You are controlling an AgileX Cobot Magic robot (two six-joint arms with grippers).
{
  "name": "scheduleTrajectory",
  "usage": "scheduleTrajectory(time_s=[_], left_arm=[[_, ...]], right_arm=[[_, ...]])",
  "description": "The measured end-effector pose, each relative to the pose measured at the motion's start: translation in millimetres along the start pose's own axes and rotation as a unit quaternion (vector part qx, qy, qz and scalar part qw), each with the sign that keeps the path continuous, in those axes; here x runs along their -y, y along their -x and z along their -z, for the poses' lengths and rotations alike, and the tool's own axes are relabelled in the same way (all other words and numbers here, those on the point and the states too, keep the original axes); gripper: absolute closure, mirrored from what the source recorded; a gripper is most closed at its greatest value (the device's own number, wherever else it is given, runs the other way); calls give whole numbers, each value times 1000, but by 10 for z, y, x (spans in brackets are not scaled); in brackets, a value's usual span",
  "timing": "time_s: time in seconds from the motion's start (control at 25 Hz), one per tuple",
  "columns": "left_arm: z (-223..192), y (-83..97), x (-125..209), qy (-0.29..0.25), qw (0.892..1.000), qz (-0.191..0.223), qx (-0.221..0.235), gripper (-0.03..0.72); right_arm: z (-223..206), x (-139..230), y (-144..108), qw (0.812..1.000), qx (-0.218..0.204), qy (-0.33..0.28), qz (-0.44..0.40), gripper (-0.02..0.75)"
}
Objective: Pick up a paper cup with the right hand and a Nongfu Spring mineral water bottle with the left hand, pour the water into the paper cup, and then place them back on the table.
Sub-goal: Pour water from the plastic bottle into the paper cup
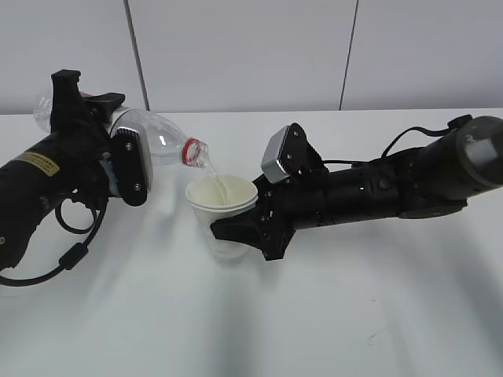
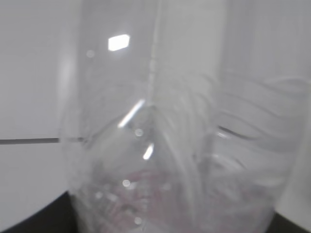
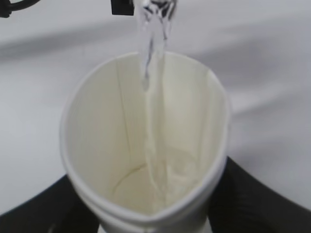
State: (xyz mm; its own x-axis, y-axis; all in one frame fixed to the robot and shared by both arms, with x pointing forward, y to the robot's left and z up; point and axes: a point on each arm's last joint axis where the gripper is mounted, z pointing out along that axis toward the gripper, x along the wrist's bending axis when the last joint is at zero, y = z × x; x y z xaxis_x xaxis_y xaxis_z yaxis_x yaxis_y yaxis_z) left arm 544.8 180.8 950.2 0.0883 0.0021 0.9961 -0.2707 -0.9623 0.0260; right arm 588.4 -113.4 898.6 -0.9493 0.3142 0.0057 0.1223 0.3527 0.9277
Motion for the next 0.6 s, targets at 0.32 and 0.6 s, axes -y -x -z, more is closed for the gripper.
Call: scheduleTrajectory(time_s=[0.32, 0.6], left_arm=[[0, -7, 3, -2, 1000, 0, -4, 314], [0, -7, 4, -2, 1000, 0, -4, 314]], right_arm=[[0, 0, 0, 1000, 0, 0, 0, 303], [0, 1, -1, 1000, 0, 0, 0, 303]])
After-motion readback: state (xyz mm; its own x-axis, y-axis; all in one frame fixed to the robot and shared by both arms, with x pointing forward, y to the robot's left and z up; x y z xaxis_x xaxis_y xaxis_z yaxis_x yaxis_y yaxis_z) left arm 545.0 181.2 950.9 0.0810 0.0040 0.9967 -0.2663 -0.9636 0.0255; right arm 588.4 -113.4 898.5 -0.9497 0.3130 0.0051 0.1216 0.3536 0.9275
